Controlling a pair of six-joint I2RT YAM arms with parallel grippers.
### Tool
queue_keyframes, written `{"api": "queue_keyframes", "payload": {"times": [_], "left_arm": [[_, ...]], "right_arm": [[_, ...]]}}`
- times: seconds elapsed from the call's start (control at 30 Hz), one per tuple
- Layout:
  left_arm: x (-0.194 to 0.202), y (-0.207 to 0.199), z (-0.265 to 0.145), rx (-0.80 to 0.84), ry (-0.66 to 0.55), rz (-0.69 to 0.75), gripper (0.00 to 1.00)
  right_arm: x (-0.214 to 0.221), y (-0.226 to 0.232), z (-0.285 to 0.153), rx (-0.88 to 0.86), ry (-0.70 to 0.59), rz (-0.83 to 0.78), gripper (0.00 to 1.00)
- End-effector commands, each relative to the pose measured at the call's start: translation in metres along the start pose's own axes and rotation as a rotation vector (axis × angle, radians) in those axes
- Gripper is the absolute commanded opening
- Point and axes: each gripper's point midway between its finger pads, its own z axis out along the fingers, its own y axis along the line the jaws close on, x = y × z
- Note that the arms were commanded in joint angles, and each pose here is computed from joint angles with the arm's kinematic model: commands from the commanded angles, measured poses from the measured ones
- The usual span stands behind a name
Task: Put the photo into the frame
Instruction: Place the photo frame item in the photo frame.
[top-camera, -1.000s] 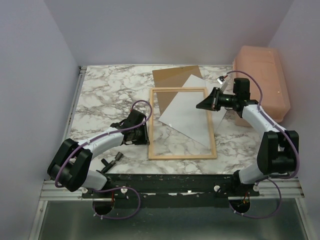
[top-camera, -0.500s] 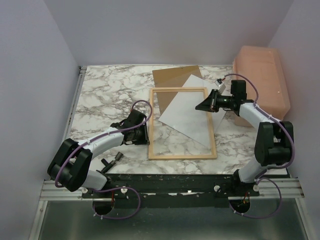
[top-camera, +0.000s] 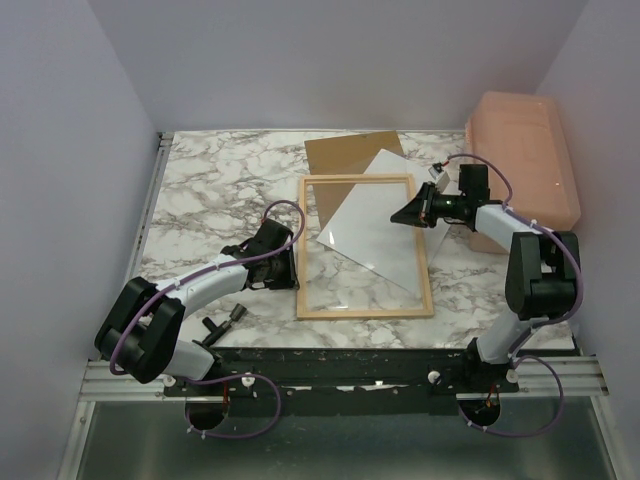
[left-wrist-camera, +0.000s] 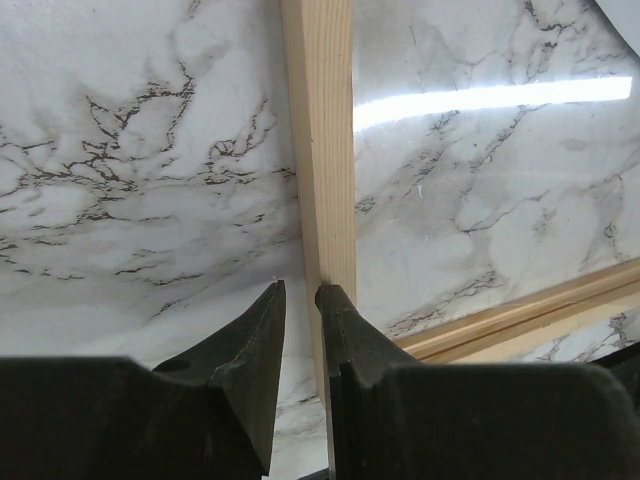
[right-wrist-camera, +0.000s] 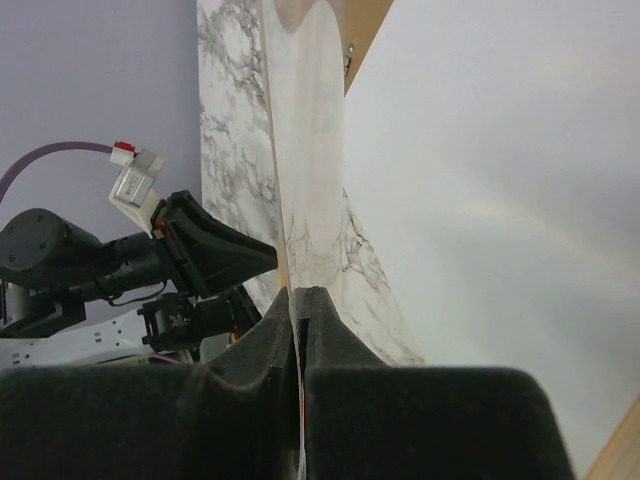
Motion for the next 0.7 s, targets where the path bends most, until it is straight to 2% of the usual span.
{"api": "queue_keyframes", "payload": {"times": [0.0, 0.4, 0.67], "left_arm": [[0.021, 0.033, 0.012, -0.138, 0.056, 0.025, 0.22], [0.022, 0.033, 0.013, -0.14, 0.061, 0.03, 0.22], [0.021, 0.032, 0.012, -0.139, 0.058, 0.037, 0.19]], "right_arm": [[0.012, -0.007, 0.008, -0.005, 0.041, 0.059, 0.01], [0.014, -0.013, 0.013, -0.016, 0.062, 0.087, 0.01], [0.008, 0.01, 0.007, -0.072, 0.053, 0.114, 0.01]]}}
